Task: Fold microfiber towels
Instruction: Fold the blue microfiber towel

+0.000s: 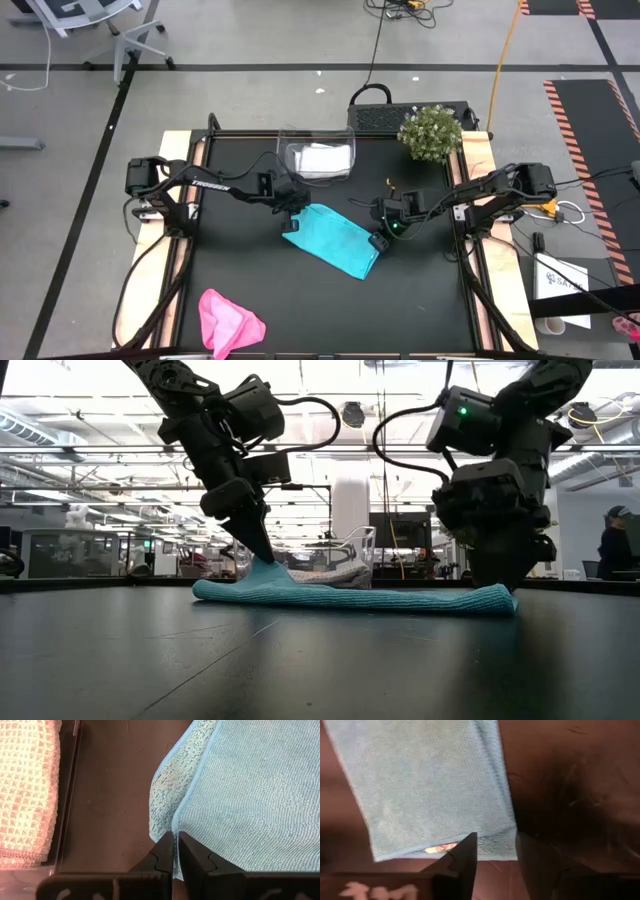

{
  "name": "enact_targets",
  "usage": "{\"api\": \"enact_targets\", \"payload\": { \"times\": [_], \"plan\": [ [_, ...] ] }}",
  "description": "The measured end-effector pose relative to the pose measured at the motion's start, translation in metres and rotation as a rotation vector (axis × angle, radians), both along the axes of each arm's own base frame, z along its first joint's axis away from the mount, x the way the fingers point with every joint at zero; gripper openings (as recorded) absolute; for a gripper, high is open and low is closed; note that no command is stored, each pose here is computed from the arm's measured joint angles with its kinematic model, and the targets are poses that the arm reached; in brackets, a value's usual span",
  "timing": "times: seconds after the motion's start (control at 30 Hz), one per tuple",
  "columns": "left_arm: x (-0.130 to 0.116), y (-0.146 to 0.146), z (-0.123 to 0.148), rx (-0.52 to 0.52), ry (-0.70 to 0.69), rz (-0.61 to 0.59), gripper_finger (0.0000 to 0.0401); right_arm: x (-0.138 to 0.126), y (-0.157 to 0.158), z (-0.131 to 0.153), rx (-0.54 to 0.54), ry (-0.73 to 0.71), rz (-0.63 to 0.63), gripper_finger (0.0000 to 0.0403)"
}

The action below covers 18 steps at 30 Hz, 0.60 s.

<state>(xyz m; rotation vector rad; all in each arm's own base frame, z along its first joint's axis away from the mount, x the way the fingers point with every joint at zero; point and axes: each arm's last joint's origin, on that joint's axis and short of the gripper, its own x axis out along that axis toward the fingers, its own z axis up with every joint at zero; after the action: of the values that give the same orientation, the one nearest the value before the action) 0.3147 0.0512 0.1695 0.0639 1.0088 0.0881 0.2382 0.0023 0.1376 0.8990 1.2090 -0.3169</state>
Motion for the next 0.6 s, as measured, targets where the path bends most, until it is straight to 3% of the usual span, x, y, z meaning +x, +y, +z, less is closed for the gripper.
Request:
{"api": "enact_targets", "payload": {
  "times": [0.2,0.6],
  "plan": [
    [0.0,0.0,0.0,-0.002,0.0,0.003,0.0031,0.0,-0.003,-0.003,-0.002,-0.025,-0.021,0.0156],
    [0.0,0.0,0.0,-0.012,0.0,0.019,0.0031,0.003,-0.014,-0.002,-0.016,-0.075,-0.04,0.0149]
  ]
}}
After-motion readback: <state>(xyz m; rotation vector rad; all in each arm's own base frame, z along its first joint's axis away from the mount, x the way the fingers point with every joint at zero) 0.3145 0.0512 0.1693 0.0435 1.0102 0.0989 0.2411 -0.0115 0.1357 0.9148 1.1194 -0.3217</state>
